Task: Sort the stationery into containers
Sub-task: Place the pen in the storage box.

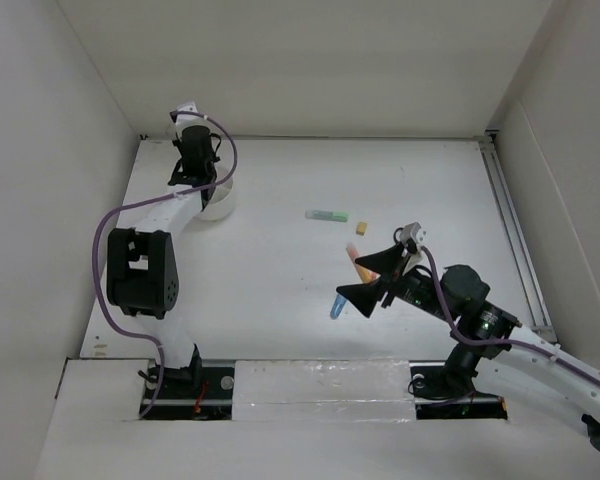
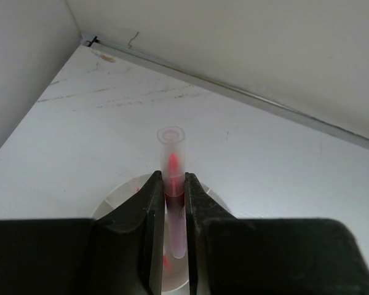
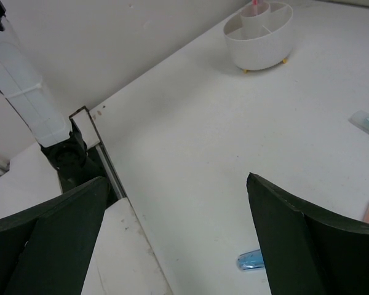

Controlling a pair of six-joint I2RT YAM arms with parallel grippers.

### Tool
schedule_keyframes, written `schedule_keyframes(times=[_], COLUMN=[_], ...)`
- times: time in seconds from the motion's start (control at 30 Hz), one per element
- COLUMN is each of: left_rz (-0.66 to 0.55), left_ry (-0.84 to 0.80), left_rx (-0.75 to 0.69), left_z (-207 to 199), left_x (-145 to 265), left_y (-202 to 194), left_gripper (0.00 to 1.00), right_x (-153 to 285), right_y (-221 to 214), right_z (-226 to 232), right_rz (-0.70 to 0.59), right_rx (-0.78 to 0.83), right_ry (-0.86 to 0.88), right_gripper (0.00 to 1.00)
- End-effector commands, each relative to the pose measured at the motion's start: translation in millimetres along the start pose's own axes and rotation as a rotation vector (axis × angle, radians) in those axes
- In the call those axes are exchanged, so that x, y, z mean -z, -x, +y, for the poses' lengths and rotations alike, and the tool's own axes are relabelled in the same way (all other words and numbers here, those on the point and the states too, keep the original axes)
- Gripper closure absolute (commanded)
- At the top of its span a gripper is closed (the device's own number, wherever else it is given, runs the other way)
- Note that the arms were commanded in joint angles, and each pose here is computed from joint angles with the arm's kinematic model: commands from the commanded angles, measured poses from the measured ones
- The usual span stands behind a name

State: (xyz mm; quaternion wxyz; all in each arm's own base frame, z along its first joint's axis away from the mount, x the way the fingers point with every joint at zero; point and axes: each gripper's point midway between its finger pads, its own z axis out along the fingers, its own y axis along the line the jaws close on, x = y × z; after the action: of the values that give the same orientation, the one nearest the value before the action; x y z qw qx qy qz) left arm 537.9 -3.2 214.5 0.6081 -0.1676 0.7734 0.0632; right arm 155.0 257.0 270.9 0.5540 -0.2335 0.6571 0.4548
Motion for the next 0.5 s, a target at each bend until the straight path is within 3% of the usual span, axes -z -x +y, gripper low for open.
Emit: schedule_keyframes(times=[0.0, 0.3, 0.47], left_rz=[-0.054, -0.018, -0.034], left_ry=[0.005, 0.053, 0.059], left_rx=[-0.008, -0.063, -0.064], left_z=[-2, 4, 7], left_x=[3, 1, 5], left_y=[9, -23, -16], left_gripper=[1.00, 1.00, 0.98], right_x=[1, 6, 12], right_y=[4, 3, 6], right_z=[4, 4, 2], right_rz=[-0.020, -0.022, -0.031], right_rx=[0.023, 0.032, 0.032], right_ry=[0.016, 0.016, -0.002], right_gripper=[0.00, 0.00, 0.00])
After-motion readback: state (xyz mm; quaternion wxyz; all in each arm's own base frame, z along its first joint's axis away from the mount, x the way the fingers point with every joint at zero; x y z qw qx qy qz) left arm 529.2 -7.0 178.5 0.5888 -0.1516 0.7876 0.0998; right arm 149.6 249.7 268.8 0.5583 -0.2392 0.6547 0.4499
